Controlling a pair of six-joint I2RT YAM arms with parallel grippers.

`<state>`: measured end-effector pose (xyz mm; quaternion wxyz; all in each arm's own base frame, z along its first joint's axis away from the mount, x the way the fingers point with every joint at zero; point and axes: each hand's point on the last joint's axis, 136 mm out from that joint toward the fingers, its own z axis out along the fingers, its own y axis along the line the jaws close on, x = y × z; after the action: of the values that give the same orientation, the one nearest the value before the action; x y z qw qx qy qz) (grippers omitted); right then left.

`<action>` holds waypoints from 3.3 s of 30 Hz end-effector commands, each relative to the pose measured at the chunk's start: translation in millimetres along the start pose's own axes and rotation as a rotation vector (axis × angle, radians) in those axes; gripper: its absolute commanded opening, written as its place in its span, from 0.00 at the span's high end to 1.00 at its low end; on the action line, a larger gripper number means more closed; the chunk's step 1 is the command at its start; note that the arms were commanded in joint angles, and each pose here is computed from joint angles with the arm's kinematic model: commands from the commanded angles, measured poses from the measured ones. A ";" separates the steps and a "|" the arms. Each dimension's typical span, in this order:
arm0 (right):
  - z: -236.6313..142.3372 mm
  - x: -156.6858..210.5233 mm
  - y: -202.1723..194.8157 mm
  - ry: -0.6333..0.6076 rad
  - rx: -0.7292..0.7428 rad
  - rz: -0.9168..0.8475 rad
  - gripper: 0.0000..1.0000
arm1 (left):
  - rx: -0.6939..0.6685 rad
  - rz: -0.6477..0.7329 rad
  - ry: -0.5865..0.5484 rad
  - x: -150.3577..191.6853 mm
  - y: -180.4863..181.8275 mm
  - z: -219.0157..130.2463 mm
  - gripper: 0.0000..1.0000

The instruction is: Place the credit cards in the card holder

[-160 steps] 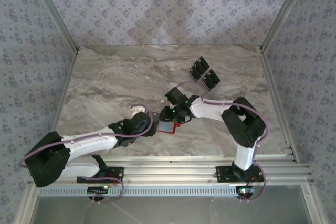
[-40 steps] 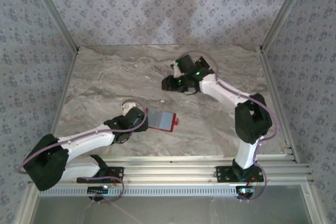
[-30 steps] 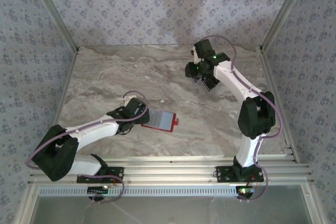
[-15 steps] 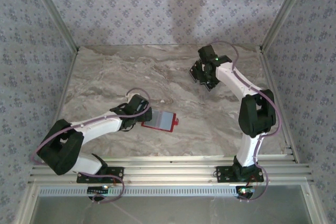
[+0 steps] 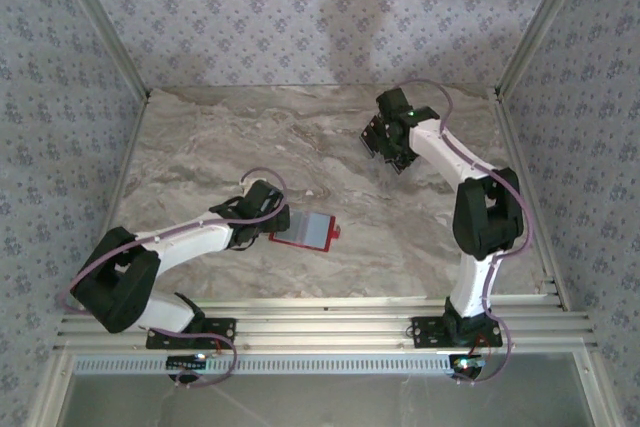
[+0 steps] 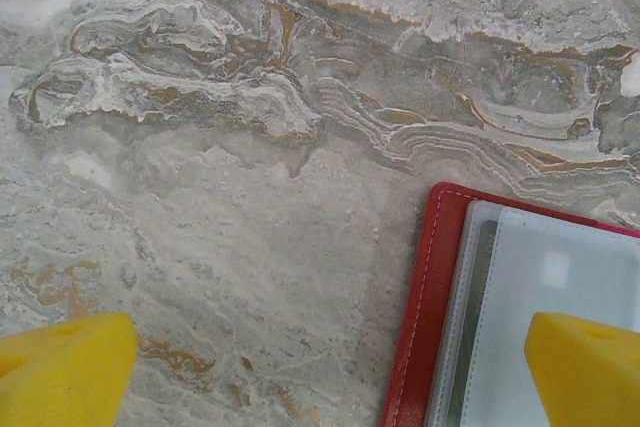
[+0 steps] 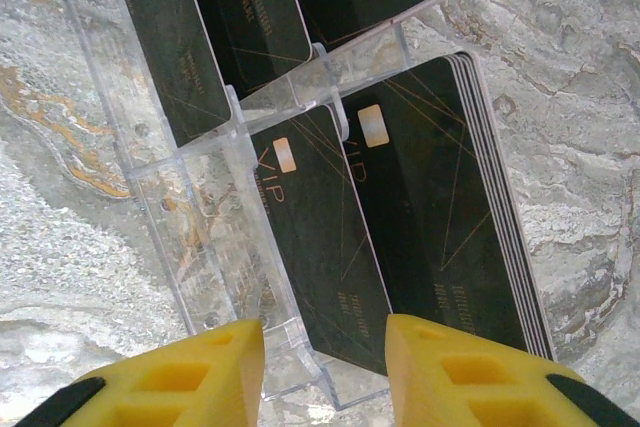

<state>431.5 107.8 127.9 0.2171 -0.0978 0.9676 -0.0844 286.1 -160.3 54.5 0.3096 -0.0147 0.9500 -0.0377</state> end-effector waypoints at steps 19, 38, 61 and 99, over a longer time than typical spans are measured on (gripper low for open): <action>14.1 5.4 2.4 0.039 -0.020 -0.008 0.71 | 0.018 -0.005 -0.005 -7.0 -5.9 1.5 0.00; 10.5 -6.5 -15.2 -0.003 0.023 0.025 0.62 | 0.021 -0.008 0.008 -3.7 -7.8 6.9 0.00; 11.5 -6.4 -0.9 0.027 -0.047 0.008 0.82 | 0.025 -0.004 0.014 -2.8 -9.4 8.9 0.00; -111.1 -14.7 34.5 -0.239 -0.457 0.188 1.00 | 0.222 0.016 0.024 -0.7 -53.3 17.8 0.00</action>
<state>405.0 144.1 221.9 0.3137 -0.0761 0.9398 0.1118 294.2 -195.4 40.4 0.2921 0.0124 0.9510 -0.1008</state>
